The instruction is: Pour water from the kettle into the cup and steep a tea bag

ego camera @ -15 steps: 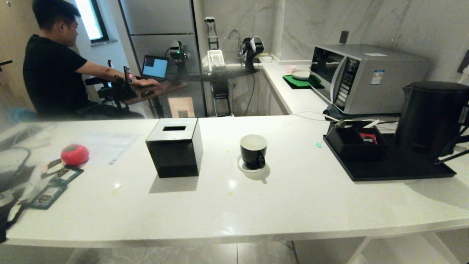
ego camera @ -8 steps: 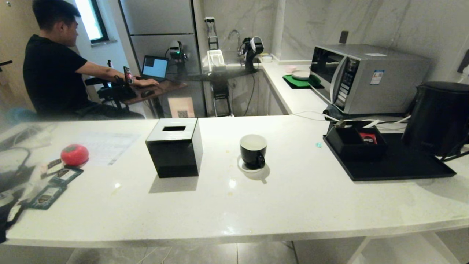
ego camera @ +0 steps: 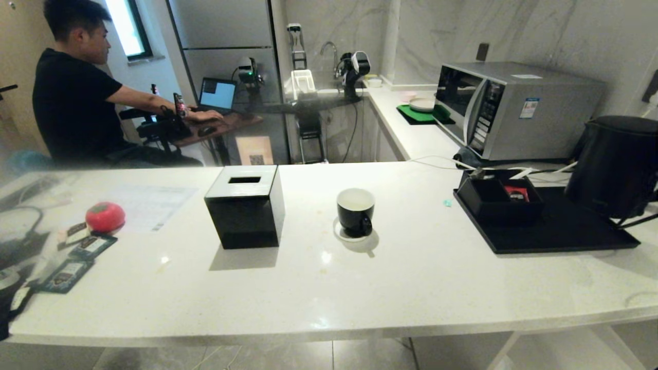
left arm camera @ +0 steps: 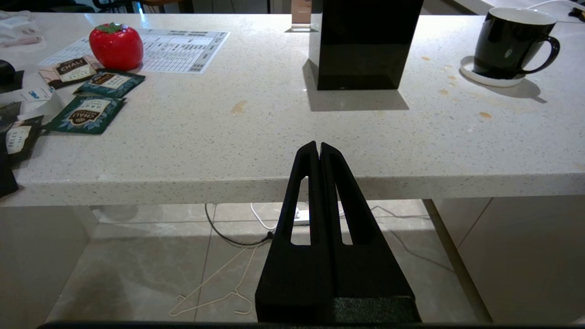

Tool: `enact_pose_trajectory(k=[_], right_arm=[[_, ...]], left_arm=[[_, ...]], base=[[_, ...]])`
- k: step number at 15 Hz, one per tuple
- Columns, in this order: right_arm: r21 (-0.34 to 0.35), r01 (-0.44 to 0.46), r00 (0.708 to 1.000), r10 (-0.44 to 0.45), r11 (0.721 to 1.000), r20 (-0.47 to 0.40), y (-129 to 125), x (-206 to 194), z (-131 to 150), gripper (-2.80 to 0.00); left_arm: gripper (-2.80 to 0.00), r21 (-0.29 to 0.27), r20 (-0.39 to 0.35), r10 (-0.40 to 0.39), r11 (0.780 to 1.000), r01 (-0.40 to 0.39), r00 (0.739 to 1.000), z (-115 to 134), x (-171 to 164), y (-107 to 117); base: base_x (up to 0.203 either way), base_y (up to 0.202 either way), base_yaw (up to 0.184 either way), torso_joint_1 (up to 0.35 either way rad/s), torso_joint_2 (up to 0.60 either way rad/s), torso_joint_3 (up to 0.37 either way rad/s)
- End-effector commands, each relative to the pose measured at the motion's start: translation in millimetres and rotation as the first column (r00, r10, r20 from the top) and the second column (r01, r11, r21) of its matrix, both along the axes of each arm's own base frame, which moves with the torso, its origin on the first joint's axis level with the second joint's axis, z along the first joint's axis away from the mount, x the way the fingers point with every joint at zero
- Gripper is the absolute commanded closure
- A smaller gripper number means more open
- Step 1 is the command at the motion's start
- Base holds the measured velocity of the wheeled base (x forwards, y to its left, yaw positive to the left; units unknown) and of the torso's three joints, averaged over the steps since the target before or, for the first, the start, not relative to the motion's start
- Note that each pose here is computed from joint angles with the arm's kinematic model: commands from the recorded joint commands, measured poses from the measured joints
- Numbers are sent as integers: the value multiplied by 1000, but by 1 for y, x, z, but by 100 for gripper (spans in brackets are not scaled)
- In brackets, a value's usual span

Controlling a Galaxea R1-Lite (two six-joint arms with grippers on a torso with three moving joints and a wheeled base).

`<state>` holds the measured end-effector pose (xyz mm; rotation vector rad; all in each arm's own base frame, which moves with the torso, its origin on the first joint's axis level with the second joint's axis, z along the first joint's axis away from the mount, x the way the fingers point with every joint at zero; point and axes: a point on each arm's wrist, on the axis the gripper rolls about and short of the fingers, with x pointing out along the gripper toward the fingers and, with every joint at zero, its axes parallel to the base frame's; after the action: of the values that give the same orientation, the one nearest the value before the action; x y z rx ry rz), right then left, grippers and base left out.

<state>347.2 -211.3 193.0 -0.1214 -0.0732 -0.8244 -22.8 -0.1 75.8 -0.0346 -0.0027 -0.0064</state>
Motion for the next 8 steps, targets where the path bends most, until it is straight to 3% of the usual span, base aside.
enact_pose_trajectory(k=[1,8], right_arm=[[10,13,1000,-13,1000,-20,-8,4,-12,0],[40,22,1000,-22,999,-2,-20,15,-38,0]], left_arm=[[0,-1,0,0,1000,0,1000,0,0,0],[0,-1,0,0,1000,0,1000,0,0,0]], base=[[0,0,0,0,0,0],[0,0,0,0,0,0]])
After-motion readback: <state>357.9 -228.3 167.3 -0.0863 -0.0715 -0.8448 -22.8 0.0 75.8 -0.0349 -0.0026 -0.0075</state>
